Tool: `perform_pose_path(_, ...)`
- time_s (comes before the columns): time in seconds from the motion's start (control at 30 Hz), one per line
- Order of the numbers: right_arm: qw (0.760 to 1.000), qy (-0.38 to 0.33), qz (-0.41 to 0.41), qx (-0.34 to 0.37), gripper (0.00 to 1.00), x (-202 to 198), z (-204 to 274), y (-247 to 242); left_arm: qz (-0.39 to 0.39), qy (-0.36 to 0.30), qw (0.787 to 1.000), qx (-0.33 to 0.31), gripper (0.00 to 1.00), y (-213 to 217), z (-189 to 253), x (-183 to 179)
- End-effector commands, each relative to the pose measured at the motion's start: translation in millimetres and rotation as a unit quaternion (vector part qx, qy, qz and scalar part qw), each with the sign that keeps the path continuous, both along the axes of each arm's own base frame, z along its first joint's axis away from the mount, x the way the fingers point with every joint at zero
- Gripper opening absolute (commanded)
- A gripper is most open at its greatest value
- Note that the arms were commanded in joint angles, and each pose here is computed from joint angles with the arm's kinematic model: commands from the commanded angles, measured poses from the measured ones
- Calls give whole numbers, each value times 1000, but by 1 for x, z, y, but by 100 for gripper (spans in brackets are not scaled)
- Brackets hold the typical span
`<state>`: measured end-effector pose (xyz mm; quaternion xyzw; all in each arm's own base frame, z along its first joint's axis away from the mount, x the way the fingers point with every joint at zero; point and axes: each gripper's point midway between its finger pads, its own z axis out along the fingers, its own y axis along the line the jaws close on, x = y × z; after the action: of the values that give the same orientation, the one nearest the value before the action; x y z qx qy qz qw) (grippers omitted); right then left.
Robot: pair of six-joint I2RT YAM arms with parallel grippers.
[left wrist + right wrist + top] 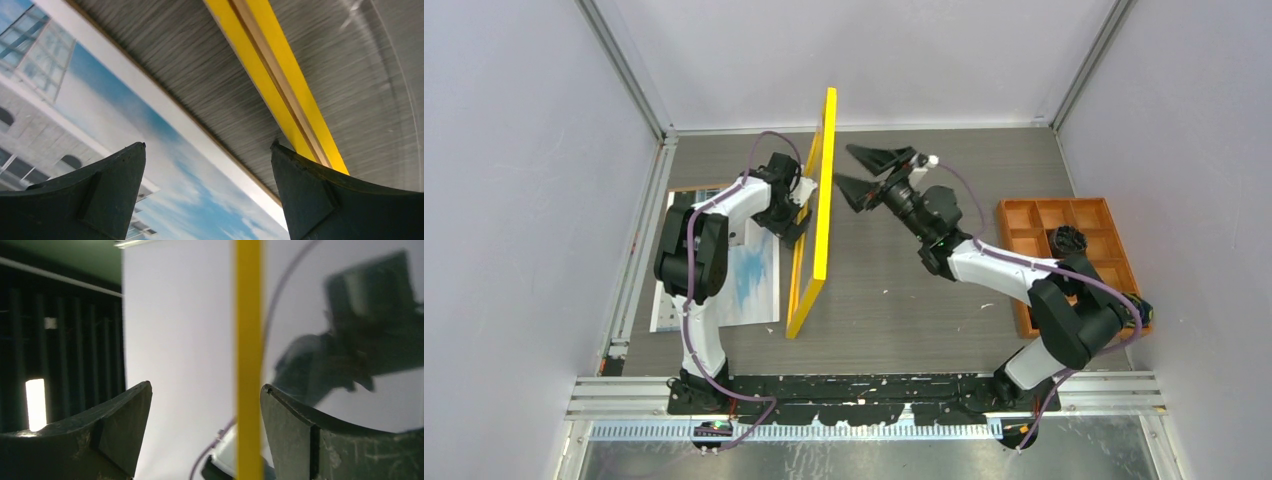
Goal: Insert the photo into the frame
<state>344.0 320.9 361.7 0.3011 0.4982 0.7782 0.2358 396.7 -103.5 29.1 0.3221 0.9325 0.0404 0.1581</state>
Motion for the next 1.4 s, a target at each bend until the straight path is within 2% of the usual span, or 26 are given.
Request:
perform_pose_path(0.0,985,123,19,-123,83,-5,-101,40,-22,12,996,-81,99,-47,-2,-11)
perform_pose_path(0.13,977,108,-6,-183,85,-6,-100,35,-21,11,996,-81,99,-47,1,-10)
perform_pose_path(0.4,975,60,-11,-214,88,-16,-68,28,-20,5,998,-62,99,-40,1,-9)
perform_pose_path(0.8,985,9,-5,-175,91,-36,-8,14,-12,-12,999,-33,99,-28,8,-4)
perform_pose_path(0.97,970,17,-6,-244,91,-41,-18,6,-12,-24,999,-33,99,-27,23,-1)
perform_pose_path(1.1,960,27,2,-278,91,-43,-28,-9,2,-43,998,-55,100,-15,65,3)
perform_pose_path(1.27,964,30,2,-266,90,-39,-30,-17,0,-80,985,-151,100,-12,168,-5)
perform_pose_path(1.37,965,25,9,-260,89,-37,-27,-12,-28,-78,975,-207,100,-26,214,-34)
